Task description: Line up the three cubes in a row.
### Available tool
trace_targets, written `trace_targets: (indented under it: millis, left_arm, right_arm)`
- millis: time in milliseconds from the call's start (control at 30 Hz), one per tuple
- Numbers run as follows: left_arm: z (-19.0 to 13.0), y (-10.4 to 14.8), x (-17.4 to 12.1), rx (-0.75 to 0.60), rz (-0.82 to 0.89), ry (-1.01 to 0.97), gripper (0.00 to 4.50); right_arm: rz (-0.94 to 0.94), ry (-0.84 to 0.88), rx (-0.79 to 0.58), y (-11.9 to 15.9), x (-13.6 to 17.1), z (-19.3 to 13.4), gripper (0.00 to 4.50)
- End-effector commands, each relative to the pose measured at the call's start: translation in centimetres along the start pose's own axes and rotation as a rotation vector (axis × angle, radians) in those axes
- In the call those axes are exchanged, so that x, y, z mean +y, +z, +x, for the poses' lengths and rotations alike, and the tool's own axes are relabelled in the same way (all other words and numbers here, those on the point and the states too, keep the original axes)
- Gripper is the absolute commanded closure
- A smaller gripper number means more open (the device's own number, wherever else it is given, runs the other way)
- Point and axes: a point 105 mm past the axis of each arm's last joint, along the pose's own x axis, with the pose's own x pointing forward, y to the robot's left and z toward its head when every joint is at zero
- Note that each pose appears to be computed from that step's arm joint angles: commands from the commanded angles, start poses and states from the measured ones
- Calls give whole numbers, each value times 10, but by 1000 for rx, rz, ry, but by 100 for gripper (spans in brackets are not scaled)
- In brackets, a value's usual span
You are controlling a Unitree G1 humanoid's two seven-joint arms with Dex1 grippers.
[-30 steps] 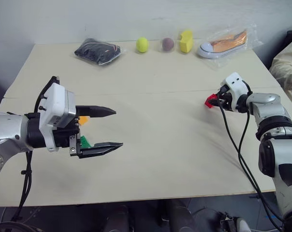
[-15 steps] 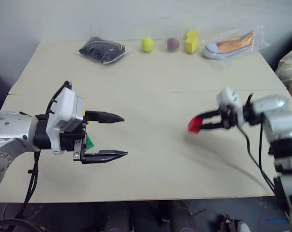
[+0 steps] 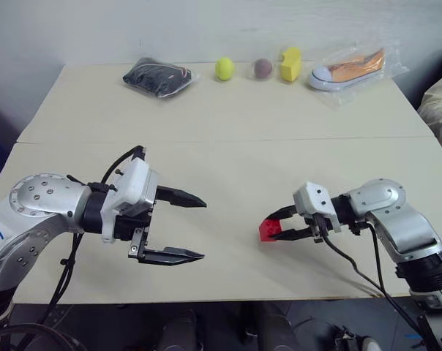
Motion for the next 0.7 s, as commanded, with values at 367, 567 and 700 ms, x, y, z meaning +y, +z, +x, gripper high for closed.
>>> trace_targets:
  millis: [367, 567, 700]
  left_arm:
    - [-14, 0, 6, -8, -3, 94, 0]
    - [-74, -24, 13, -62, -185, 533, 0]
    - [-113, -64, -10, 17, -302, 805, 0]
  right_arm:
    - [-3, -2, -34, 15, -8, -2, 4]
    - [30, -21, -198, 63, -17, -30, 4]
    - [57, 13, -287, 85, -13, -39, 4]
